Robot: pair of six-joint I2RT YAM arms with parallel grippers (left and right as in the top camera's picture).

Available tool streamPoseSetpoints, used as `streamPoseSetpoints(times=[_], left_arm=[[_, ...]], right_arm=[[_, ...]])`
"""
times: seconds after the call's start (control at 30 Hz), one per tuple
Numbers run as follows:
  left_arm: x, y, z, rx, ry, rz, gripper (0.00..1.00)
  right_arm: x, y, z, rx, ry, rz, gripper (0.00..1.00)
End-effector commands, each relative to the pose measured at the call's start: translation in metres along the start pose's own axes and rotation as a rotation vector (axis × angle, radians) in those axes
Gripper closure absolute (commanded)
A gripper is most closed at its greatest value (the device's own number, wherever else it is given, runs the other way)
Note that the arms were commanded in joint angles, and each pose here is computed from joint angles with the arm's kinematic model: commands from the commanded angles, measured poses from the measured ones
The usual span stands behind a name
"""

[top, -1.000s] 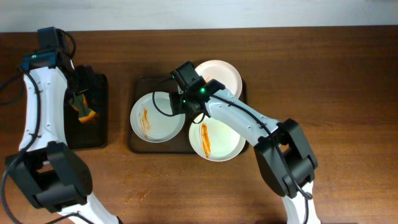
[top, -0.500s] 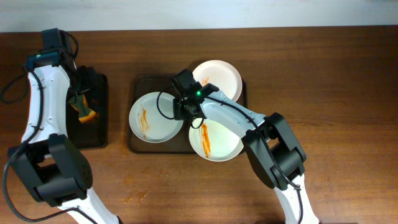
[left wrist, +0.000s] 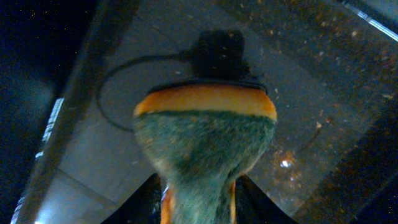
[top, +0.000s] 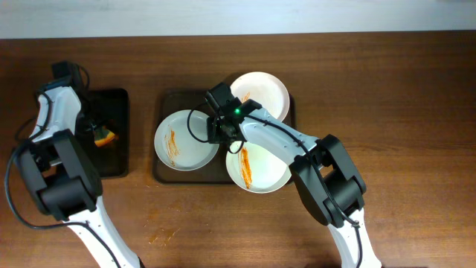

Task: Clean dirty plates on tray and stack at the side

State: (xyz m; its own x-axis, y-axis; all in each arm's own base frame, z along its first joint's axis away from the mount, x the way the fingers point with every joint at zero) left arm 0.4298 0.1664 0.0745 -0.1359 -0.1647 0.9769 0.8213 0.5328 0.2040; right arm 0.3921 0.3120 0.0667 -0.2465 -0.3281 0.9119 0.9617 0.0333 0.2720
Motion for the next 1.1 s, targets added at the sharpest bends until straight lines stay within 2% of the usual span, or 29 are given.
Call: streamPoseSetpoints(times=[0.0, 0.03, 0.07, 0.13, 0.23, 0.3, 0.37, 0.47, 0.63, 0.8, 0.93, 0.97, 1.03, 1.07], left_arm=[[-0.025, -0.009, -0.003, -0.036, -0.015, 0.063, 0.64], [-0.025, -0.009, -0.003, -0.036, -0.015, 0.062, 0.79], [-0.025, -0.009, -0.003, -0.035, -0.014, 0.064, 0.99], [-0.011, -0.006, -0.003, -0.04, -0.02, 0.061, 0.99], [0.062, 0.003, -0.02, -0.17, -0.136, -0.024, 0.99], [0.103, -0.007, -0.049, -0.262, -0.298, -0.066, 0.99], [0.115, -0.026, -0.079, -0.322, -0.396, -0.023, 0.99], [0.105, -0.062, -0.119, -0.432, -0.398, 0.048, 0.99], [0.055, -0.107, -0.145, -0.519, -0.384, 0.086, 0.99], [0.01, -0.146, -0.142, -0.529, -0.381, 0.122, 0.99], [0.033, -0.184, -0.16, -0.541, -0.697, 0.339, 0.99], [0.035, -0.187, -0.16, -0.541, -0.715, 0.358, 0.99], [0.023, -0.174, -0.153, -0.551, -0.58, 0.276, 0.99], [0.015, -0.161, -0.147, -0.516, -0.458, 0.201, 0.99]], right_arm=[[-0.005, 0.004, -0.004, -0.016, -0.013, -0.004, 0.96], [-0.005, 0.004, -0.004, -0.016, -0.013, -0.004, 0.96], [-0.005, 0.005, -0.004, -0.016, -0.012, -0.005, 0.96], [-0.004, 0.006, -0.002, -0.015, -0.008, -0.007, 0.96], [-0.001, 0.01, 0.001, -0.019, 0.023, -0.006, 0.96], [0.001, 0.014, -0.003, -0.038, 0.063, 0.011, 0.96], [0.003, 0.021, -0.008, -0.058, 0.107, 0.015, 0.96], [0.004, 0.025, -0.008, -0.062, 0.129, 0.01, 0.96], [0.004, 0.026, -0.007, -0.061, 0.134, 0.007, 0.96], [0.004, 0.026, -0.008, -0.061, 0.134, 0.007, 0.96], [0.004, 0.026, -0.008, -0.061, 0.134, 0.007, 0.96], [0.004, 0.026, -0.008, -0.061, 0.134, 0.007, 0.96], [0.004, 0.026, -0.008, -0.061, 0.133, 0.007, 0.96], [0.004, 0.026, -0.008, -0.061, 0.133, 0.007, 0.96]])
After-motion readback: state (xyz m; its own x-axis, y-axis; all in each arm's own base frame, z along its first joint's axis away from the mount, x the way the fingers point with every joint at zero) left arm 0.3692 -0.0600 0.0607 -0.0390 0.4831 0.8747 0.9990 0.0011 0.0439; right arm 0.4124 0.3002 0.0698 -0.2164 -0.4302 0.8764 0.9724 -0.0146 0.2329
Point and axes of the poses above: each gripper's point midway between its finger pads, its own x axis back along the fingers, its own z axis along the line the jaws close on, y = z × x, the point moved 6 cm from there along x, back along the fingers, and after that the axes turned 1 degree about -x, right-handed, at the moved point
